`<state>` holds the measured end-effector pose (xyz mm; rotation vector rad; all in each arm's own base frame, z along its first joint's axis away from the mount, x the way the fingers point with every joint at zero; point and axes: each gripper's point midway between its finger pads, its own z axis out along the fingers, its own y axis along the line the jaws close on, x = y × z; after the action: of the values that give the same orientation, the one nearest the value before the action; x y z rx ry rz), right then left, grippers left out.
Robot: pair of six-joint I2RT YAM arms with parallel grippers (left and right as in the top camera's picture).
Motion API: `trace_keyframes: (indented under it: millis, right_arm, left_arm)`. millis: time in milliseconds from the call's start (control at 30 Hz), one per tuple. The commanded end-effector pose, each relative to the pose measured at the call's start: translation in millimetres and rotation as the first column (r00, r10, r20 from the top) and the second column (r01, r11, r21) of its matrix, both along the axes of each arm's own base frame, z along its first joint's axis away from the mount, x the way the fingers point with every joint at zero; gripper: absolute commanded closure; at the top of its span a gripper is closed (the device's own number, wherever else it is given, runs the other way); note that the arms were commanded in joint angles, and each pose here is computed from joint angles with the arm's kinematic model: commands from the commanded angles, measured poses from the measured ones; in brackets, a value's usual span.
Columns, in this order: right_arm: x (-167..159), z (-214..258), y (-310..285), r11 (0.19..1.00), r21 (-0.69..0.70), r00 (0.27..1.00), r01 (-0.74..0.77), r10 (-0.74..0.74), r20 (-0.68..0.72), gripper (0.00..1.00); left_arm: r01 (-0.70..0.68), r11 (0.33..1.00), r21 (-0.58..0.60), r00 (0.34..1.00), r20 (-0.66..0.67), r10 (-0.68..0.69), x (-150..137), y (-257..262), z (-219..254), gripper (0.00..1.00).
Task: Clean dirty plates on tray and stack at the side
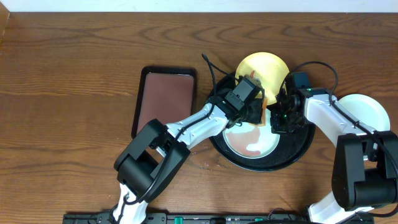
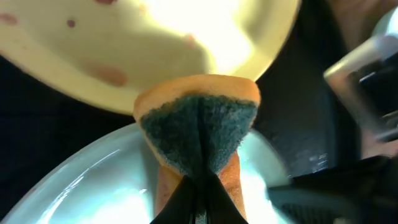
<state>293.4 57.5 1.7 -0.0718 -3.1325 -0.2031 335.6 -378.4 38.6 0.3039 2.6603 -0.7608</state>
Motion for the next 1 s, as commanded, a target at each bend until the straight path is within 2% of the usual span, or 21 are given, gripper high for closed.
trace_keyframes:
  millis: [0,100,300,533,600,733,833,967]
  right_arm:
    - [-6,-11,-4,0.999,-0.044,1.000,-0.008,0.007,-0.023,0.99]
    - [-6,-11,-4,0.999,-0.044,1.000,-0.008,0.007,-0.022,0.99]
    - [-6,-11,-4,0.999,-0.044,1.000,-0.008,0.007,-0.022,0.99]
    - [-6,-11,-4,0.999,-0.044,1.000,-0.008,0.007,-0.022,0.99]
    - [-6,-11,-4,0.999,-0.044,1.000,-0.008,0.007,-0.022,0.99]
    - [-6,-11,-4,0.999,-0.044,1.000,-0.008,0.007,-0.023,0.99]
    - [-6,-11,-4,0.999,-0.044,1.000,-0.008,0.007,-0.022,0.99]
    - [-6,-11,-4,0.999,-0.044,1.000,-0.008,0.007,-0.022,0.99]
  left_arm:
    - [0.004,0.977,0.215,0.997,0.078,-0.021,10,36,-26,0.93]
    - [0.044,0.939,0.341,0.993,0.088,-0.078,7,57,-34,0.93]
    - [0.100,0.884,0.456,0.994,-0.001,-0.112,-13,84,-41,0.92]
    - [0.022,0.854,0.519,0.988,-0.141,0.061,-34,103,-23,0.93]
    - [-0.004,0.868,0.496,0.979,-0.174,0.105,-39,100,-22,0.93]
    - [-0.019,0.934,0.356,0.943,-0.304,0.135,-57,72,-24,0.92]
    - [-0.030,0.963,0.268,0.940,-0.319,0.118,-57,52,-27,0.92]
    - [-0.025,0.977,0.211,0.946,-0.310,0.091,-54,32,-38,0.92]
